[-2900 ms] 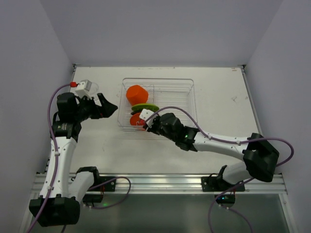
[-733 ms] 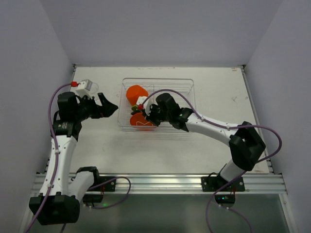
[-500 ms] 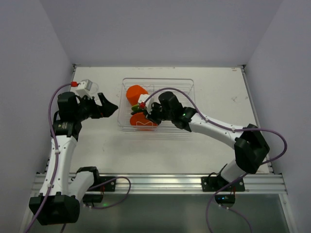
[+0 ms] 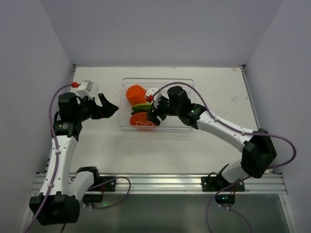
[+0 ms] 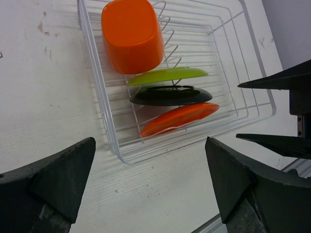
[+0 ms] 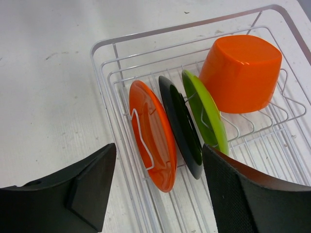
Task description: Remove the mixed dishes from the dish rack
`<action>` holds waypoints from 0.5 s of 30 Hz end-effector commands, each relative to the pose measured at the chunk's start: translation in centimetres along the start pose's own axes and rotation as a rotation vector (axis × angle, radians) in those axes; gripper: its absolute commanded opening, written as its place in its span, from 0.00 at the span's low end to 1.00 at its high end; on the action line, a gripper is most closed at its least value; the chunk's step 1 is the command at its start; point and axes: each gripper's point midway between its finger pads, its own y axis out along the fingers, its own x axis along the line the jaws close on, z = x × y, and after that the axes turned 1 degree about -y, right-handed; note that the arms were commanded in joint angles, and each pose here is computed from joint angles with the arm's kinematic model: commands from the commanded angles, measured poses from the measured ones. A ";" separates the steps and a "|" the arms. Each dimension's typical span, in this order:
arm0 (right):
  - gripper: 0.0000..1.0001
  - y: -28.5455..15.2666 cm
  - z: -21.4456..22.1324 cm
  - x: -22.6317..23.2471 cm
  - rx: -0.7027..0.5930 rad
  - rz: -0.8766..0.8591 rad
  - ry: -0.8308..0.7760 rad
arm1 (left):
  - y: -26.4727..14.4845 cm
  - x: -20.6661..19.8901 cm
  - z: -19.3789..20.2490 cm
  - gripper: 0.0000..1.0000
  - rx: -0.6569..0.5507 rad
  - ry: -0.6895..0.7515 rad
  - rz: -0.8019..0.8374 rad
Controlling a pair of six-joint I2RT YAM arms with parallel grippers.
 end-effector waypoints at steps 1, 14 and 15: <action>0.75 0.2 -1.3 -0.6 -0.035 0.004 -0.033 | 0.1 -0.7 -0.3 1.00 -0.020 0.027 0.041; 0.79 2.0 0.9 -0.9 -0.019 0.007 -0.054 | 0.5 -0.6 0.0 1.00 -0.010 0.028 0.051; 0.70 2.3 0.8 -0.9 -0.016 0.005 -0.043 | 0.5 -0.6 0.0 1.00 -0.010 0.028 0.053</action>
